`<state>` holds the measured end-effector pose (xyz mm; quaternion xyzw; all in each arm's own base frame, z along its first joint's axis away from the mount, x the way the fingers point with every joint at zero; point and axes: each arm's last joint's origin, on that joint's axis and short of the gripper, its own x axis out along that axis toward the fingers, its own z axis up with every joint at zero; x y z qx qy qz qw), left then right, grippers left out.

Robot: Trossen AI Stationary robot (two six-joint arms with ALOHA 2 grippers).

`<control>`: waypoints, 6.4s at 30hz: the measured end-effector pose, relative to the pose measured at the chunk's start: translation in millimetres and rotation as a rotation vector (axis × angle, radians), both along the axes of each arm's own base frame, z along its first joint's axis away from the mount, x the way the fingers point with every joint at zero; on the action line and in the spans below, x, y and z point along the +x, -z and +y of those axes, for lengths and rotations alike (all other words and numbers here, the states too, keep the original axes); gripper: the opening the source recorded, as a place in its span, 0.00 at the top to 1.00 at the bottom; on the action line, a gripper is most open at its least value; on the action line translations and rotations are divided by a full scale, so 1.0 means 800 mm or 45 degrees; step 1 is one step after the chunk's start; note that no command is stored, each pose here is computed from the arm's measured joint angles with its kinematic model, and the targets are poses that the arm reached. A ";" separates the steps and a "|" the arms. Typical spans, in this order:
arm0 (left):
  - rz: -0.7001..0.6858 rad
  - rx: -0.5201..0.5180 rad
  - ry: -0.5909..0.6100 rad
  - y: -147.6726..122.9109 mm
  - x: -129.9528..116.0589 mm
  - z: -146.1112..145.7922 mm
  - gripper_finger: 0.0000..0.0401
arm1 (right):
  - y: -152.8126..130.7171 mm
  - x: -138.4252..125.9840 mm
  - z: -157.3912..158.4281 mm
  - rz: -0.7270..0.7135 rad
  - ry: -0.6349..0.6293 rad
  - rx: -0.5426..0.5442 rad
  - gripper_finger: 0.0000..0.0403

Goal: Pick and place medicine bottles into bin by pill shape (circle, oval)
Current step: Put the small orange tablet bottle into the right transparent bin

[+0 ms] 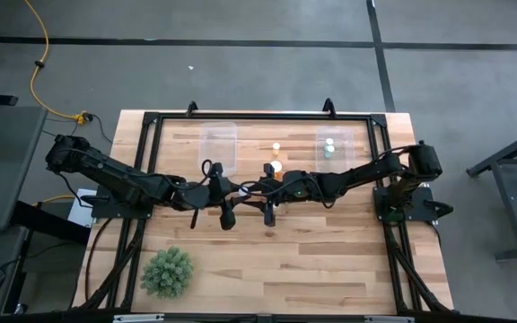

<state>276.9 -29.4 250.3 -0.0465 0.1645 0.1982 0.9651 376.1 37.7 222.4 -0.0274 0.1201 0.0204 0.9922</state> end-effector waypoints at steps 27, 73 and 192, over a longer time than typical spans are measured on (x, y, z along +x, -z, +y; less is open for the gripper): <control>-0.001 0.003 -0.008 0.000 0.000 0.000 0.76 | 0.001 0.000 0.000 0.010 0.014 -0.005 0.69; -0.015 0.002 -0.017 -0.001 0.000 0.001 0.68 | 0.001 0.000 0.000 0.013 0.015 0.006 0.69; -0.370 0.118 0.426 0.047 -0.054 0.029 0.65 | -0.001 -0.001 -0.001 0.002 0.007 -0.032 0.76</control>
